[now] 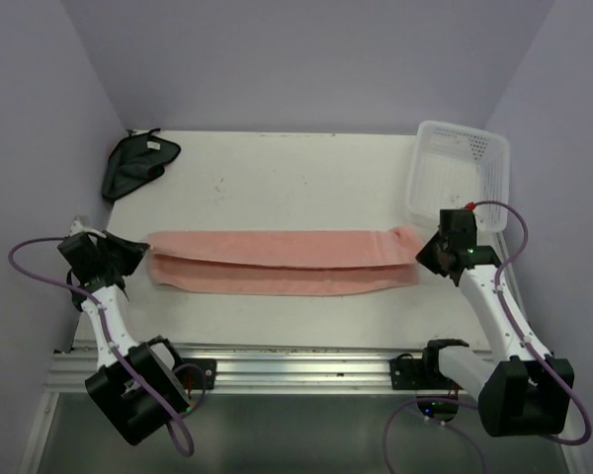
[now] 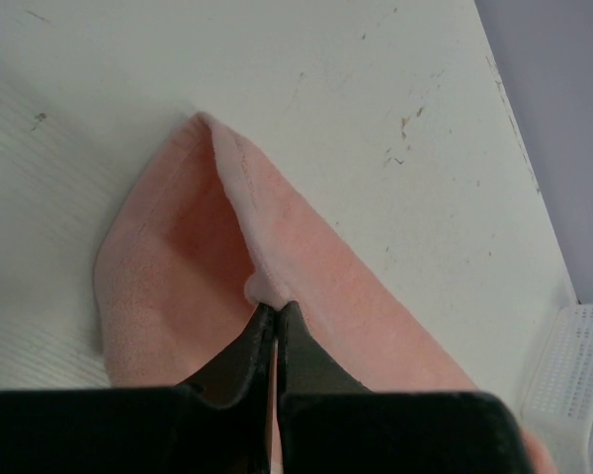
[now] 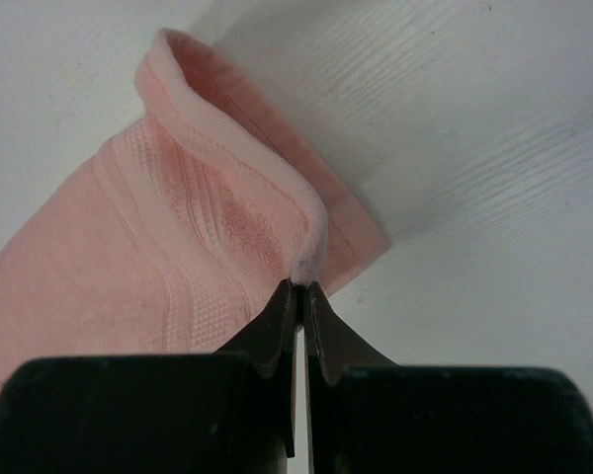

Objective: Roll the towels
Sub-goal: Fold the towel

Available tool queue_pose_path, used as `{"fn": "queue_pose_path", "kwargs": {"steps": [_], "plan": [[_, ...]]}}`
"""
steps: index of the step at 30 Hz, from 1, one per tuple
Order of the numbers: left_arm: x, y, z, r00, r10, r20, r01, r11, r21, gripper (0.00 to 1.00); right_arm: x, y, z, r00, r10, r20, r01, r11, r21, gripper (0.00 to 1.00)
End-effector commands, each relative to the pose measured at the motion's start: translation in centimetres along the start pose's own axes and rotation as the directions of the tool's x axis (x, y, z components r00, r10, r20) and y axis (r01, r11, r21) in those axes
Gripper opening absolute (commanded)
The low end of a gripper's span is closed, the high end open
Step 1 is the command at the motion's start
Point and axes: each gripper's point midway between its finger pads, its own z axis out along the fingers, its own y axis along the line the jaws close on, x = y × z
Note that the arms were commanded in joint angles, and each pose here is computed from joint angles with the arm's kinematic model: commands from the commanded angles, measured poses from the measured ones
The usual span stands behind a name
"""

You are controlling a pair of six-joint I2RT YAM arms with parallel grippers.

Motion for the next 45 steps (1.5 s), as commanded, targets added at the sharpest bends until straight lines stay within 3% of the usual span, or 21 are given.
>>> {"fn": "queue_pose_path", "kwargs": {"steps": [1,7,24,27,28,30,34,38,45], "plan": [[-0.6,0.8,-0.6,0.998,0.029,0.048,-0.027,0.999,-0.04,0.0,-0.7,-0.8,-0.6,0.999,-0.018,0.043,0.017,1.0,0.023,0.0],[-0.7,1.8,-1.2,0.995,0.02,0.095,-0.011,0.996,-0.092,0.0,0.0,-1.6,-0.7,0.999,-0.034,0.041,0.033,0.999,0.029,0.0],[1.3,2.4,-0.7,0.999,0.011,0.047,-0.008,0.998,-0.066,0.0,3.3,-1.8,1.3,0.996,-0.055,-0.064,0.055,0.998,-0.009,0.0],[1.6,2.5,-0.8,0.999,0.014,0.045,-0.011,0.998,-0.066,0.0,3.6,-2.0,1.4,0.996,-0.058,-0.067,0.058,0.998,-0.011,0.11],[1.7,2.6,-0.8,0.999,0.012,0.042,-0.01,0.998,-0.068,0.0,3.8,-2.1,1.4,0.996,-0.057,-0.074,0.057,0.998,-0.012,0.2],[1.8,2.6,-0.8,0.999,0.01,0.038,-0.008,0.998,-0.066,0.01,4.1,-2.1,1.3,0.995,-0.056,-0.082,0.055,0.998,-0.017,0.29],[2.5,2.6,-0.7,1.0,0.01,0.016,-0.01,0.999,-0.049,0.11,3.9,-1.7,0.8,0.995,-0.051,-0.08,0.048,0.998,-0.032,0.44],[2.7,2.1,-1.1,0.999,0.03,0.019,-0.03,0.999,-0.022,0.34,3.2,-1.6,0.0,0.997,-0.054,-0.05,0.052,0.998,-0.039,0.5],[2.5,2.1,-1.2,0.999,0.033,0.021,-0.033,0.999,-0.03,0.44,2.4,-1.4,-0.8,0.999,-0.046,-0.027,0.045,0.998,-0.036,0.55]]}}
